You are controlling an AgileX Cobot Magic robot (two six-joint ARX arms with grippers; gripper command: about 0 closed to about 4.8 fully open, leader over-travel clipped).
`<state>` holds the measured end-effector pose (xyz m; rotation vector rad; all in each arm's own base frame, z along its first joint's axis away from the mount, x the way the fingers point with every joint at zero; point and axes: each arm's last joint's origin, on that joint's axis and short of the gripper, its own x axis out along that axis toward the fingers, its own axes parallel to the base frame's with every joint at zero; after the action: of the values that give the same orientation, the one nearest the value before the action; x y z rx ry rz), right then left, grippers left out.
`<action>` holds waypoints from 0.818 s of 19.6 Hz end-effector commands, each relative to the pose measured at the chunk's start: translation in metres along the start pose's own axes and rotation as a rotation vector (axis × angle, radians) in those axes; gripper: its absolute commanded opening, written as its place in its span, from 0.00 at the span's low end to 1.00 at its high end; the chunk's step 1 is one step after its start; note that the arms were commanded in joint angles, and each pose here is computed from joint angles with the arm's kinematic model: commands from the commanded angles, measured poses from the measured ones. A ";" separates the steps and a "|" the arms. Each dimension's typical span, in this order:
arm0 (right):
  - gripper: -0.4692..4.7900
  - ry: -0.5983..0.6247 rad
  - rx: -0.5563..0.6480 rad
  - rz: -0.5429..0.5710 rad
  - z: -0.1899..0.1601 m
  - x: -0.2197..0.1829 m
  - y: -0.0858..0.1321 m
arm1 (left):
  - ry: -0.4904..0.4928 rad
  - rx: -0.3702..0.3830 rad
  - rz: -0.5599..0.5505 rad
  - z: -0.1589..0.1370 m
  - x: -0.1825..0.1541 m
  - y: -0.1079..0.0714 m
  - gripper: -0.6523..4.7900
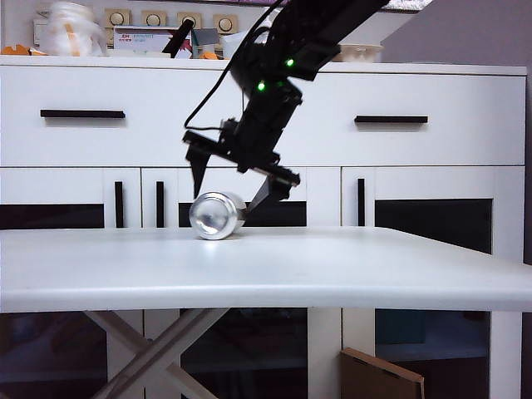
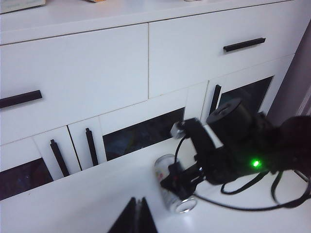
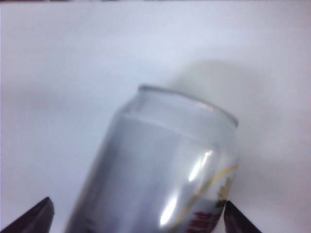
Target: Pick up a can of beer from the white table, open the left drawer, place the beer inside the drawer, and finally close the drawer.
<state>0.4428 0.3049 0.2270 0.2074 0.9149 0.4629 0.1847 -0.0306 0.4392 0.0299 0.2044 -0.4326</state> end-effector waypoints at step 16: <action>0.46 0.111 -0.008 0.105 -0.012 0.013 0.000 | -0.011 0.005 -0.003 0.002 -0.002 -0.001 0.11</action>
<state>0.4425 0.3086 0.2064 0.2104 1.0091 0.5343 0.1847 -0.0306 0.4391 0.0298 0.2055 -0.4326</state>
